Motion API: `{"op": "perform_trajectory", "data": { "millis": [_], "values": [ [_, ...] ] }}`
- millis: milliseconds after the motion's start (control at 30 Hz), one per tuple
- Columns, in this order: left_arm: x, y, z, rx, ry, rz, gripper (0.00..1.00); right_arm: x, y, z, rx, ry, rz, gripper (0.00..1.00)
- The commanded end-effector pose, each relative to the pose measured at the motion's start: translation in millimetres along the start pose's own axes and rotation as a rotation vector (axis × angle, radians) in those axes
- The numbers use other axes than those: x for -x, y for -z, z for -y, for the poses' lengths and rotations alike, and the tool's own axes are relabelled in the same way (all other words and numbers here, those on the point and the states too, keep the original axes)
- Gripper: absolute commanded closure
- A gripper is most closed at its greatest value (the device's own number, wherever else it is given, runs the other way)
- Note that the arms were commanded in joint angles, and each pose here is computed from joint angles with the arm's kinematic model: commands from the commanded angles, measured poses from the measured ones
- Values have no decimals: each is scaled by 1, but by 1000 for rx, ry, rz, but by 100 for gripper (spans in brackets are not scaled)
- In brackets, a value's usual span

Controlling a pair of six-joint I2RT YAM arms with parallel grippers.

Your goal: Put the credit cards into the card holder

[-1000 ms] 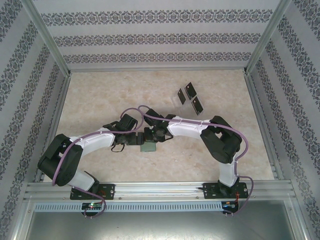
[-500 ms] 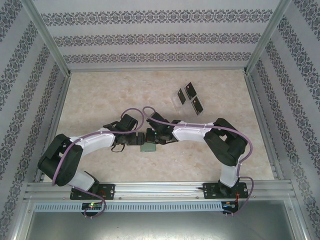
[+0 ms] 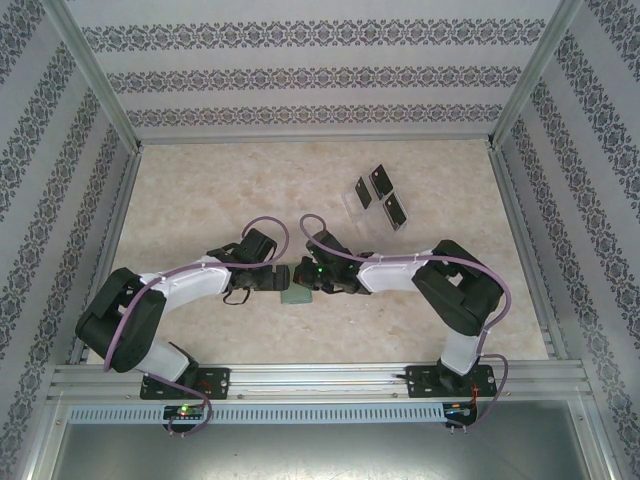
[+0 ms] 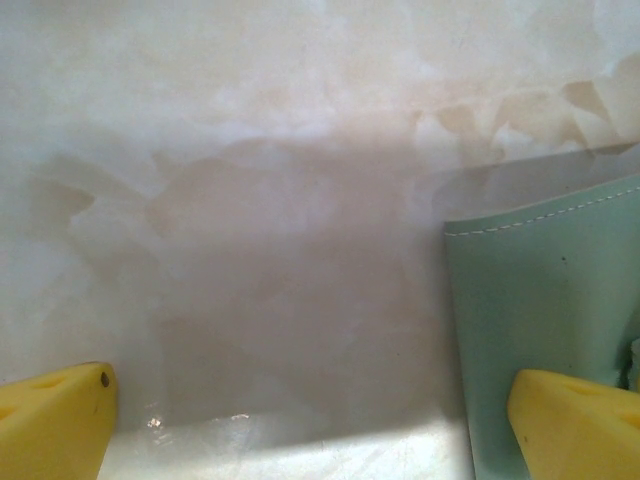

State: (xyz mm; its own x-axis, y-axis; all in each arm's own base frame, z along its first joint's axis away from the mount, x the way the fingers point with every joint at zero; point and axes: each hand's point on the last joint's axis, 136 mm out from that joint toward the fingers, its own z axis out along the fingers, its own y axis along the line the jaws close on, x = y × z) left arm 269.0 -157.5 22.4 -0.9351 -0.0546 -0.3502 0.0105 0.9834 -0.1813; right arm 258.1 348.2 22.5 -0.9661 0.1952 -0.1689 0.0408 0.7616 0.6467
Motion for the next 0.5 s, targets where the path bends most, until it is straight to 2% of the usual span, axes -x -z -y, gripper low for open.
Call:
{"op": "perform_trajectory", "data": {
  "millis": [0, 267, 467],
  "values": [
    [-27, -3, 34, -134, -7, -119, 0, -63, 17, 154, -521, -101, -158, 100],
    [-25, -4, 34, -122, -15, -120, 0, -49, 15, 119, -443, -33, -166, 99],
    [-23, -4, 36, -119, -19, -119, 0, -31, 13, 80, -359, 22, -147, 82]
  ]
}}
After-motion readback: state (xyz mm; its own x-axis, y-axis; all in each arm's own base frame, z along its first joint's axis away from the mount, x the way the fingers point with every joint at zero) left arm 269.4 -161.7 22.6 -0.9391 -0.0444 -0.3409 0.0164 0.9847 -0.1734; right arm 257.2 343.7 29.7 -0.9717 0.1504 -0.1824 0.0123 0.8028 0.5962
